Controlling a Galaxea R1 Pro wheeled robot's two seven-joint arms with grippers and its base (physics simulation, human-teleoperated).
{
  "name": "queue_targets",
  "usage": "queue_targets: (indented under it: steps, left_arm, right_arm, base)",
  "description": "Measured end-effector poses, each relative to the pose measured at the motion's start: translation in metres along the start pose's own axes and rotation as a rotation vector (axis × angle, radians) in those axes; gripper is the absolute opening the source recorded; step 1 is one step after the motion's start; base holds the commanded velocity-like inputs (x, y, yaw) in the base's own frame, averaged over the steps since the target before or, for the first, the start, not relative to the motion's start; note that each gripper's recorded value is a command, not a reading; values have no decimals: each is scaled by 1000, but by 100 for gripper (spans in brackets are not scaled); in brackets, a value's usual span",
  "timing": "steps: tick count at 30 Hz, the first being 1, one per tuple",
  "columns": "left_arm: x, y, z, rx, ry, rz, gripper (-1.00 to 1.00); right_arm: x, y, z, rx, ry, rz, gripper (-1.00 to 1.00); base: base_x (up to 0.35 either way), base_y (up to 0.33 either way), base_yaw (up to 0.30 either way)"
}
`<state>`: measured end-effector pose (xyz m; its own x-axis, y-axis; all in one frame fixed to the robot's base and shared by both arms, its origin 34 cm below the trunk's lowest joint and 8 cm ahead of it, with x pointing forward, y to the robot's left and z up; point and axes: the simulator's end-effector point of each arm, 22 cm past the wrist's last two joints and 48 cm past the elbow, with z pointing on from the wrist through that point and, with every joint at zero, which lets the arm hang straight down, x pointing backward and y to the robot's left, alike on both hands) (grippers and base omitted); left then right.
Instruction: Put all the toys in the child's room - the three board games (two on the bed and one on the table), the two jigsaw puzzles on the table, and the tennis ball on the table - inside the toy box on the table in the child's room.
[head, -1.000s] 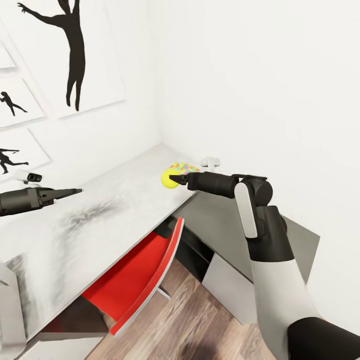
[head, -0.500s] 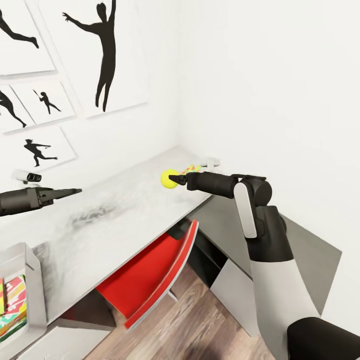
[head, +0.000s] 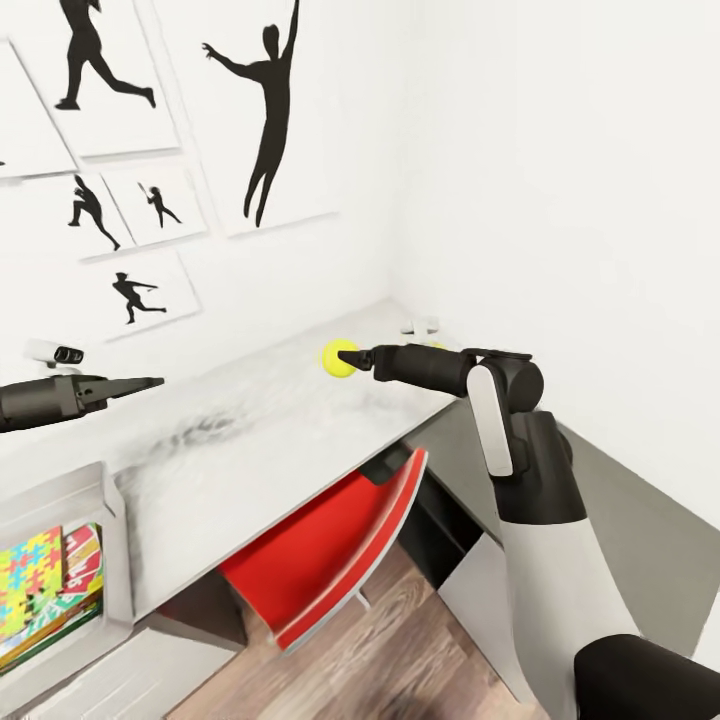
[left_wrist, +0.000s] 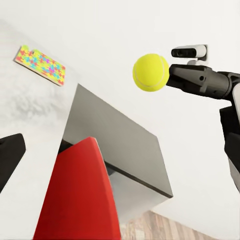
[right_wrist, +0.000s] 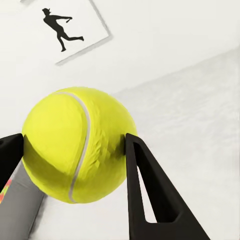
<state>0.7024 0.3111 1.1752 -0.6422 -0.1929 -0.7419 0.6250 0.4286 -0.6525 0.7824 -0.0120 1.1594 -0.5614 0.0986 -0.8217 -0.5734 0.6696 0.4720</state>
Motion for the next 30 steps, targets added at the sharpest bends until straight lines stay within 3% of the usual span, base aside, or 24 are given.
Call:
queue_targets:
  steps: [9, 30]
  left_arm:
    - [-4, -5, -2, 0, -5, 9, 100]
    - [-14, -15, -15, -18, -7, 39, 100]
  right_arm:
    - [-4, 3, -3, 3, -5, -9, -100]
    - [-15, 14, -10, 1, -20, -26, -100]
  base:
    - [-5, 15, 215]
    - [-68, 109, 215]
